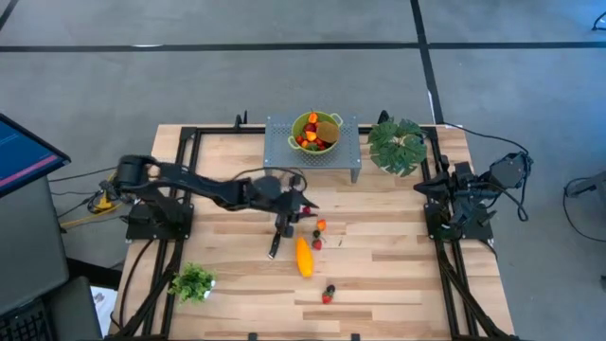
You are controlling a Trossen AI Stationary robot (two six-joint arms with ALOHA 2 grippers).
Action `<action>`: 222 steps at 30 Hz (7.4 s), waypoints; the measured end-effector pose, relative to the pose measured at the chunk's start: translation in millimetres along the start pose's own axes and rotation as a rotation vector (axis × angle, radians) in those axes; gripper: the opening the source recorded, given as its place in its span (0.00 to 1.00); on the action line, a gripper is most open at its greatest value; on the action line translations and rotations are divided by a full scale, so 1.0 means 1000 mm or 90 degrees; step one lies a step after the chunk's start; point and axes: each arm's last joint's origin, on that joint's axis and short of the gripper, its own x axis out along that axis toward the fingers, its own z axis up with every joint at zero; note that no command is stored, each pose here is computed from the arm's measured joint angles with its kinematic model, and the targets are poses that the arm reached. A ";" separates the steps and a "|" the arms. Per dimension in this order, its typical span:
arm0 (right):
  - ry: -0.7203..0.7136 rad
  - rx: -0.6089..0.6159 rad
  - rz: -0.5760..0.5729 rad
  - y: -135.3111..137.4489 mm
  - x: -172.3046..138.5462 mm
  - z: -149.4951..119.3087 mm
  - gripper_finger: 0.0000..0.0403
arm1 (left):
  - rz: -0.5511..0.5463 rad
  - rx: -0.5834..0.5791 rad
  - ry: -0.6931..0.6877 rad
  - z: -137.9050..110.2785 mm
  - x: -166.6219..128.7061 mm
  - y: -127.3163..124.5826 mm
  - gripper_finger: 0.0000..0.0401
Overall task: Pick & Place Fruit
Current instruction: Put the red cherry into the green strainer bowl on the shelf, then put the strawberry into the green strainer bowl on the shelf
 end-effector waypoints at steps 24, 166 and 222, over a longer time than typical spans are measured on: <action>0.000 0.000 0.000 0.000 0.000 0.000 0.01 | 0.084 -0.077 -0.239 0.045 -0.073 0.102 0.04; 0.000 0.000 0.000 0.000 0.000 0.000 0.01 | -0.059 0.003 0.066 -0.080 0.060 -0.075 0.51; 0.000 0.000 0.000 0.000 0.000 0.000 0.01 | -0.089 -0.002 0.068 -0.090 0.084 -0.091 0.36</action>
